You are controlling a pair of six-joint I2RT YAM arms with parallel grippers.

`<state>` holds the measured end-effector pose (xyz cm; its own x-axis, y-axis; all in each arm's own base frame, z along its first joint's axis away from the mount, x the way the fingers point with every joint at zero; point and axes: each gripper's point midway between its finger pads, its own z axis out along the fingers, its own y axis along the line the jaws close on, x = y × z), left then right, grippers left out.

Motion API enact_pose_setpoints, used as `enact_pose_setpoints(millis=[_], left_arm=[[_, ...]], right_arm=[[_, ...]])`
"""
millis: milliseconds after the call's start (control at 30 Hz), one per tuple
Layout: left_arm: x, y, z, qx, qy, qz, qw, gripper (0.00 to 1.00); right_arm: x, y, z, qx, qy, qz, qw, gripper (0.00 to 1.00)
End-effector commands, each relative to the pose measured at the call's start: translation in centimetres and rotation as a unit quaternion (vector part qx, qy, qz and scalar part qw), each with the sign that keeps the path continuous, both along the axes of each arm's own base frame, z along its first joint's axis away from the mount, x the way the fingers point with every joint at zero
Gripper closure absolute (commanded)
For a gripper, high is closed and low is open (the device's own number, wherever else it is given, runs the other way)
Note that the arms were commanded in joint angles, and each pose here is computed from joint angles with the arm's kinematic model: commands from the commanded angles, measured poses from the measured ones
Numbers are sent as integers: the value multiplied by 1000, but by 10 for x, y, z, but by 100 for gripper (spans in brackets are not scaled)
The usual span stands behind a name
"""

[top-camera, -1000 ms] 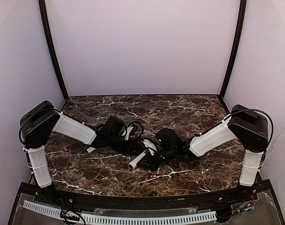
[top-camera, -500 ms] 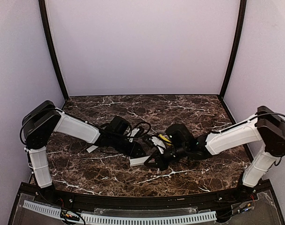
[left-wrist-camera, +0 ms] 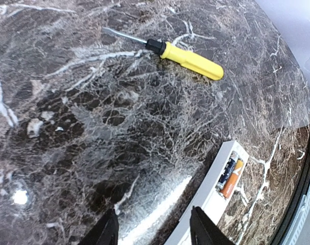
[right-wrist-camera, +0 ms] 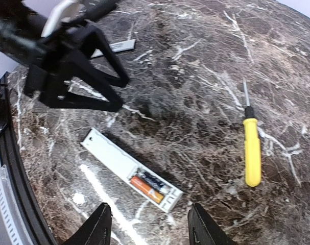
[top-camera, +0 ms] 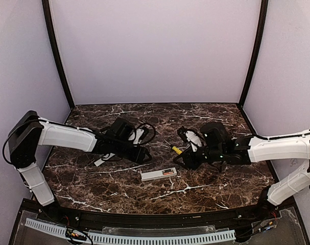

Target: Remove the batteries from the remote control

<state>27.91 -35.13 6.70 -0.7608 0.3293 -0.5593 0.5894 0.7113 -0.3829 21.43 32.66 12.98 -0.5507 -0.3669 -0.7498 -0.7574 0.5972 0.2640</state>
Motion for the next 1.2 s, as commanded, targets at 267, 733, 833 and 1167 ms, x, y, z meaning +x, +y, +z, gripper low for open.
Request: enact_pose_setpoints(millis=[267,733,833,1167], left_arm=[[-7,61,74,-5,-129,60,990,8],[-33,95,110,-33,-184,63,980,8],[-38,92,109,-48,-182,51,981,9],[-44,83,107,-62,-173,26,983,13]], right_arm=[[67,-37,-32,-81,-10,-121,989,39],[101,-34,-66,-120,5,-92,989,40],[103,-30,-72,-124,7,-79,989,41],[107,-25,-95,-146,15,-57,988,48]])
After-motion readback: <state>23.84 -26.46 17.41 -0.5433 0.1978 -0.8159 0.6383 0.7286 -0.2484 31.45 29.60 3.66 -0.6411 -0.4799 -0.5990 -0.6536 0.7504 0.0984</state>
